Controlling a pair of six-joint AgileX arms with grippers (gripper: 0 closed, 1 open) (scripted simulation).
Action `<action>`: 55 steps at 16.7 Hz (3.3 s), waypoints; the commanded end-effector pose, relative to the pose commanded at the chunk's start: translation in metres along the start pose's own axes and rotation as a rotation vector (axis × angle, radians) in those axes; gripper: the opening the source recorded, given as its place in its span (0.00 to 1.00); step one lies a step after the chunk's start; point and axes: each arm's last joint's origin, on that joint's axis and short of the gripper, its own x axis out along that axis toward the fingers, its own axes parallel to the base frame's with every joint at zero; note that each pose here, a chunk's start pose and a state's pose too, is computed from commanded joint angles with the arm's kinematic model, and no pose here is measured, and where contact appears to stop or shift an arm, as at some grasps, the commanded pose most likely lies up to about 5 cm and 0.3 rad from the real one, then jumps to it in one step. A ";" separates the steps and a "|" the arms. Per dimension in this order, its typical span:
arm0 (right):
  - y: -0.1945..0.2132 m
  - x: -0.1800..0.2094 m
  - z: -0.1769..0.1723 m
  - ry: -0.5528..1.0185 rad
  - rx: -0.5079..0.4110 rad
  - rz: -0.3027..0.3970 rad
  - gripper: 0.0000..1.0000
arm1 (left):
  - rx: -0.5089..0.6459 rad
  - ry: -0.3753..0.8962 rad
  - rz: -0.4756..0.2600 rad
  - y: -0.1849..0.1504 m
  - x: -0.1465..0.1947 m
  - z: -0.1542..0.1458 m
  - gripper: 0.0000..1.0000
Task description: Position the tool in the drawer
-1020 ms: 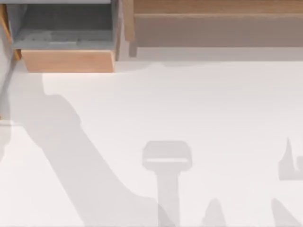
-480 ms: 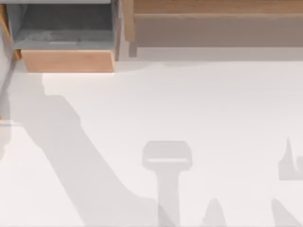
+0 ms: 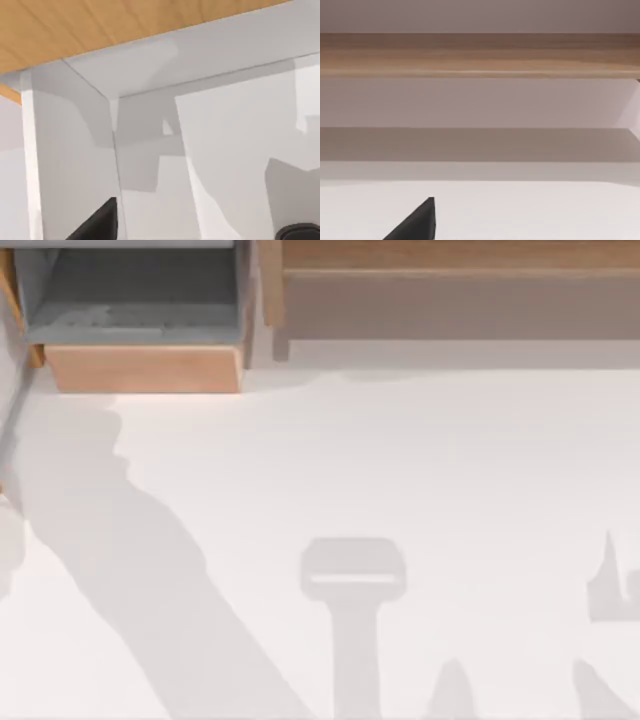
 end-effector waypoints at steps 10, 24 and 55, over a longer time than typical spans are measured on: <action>0.000 0.000 0.000 0.000 0.000 0.000 1.00 | 0.583 -0.390 0.610 0.065 -0.080 -0.116 1.00; 0.000 0.000 0.000 0.000 0.000 0.000 1.00 | 1.189 -0.607 0.749 -0.066 -0.043 -0.223 1.00; 0.000 0.000 0.000 0.000 0.000 0.000 1.00 | 1.203 -0.635 0.726 -0.071 -0.024 -0.204 0.00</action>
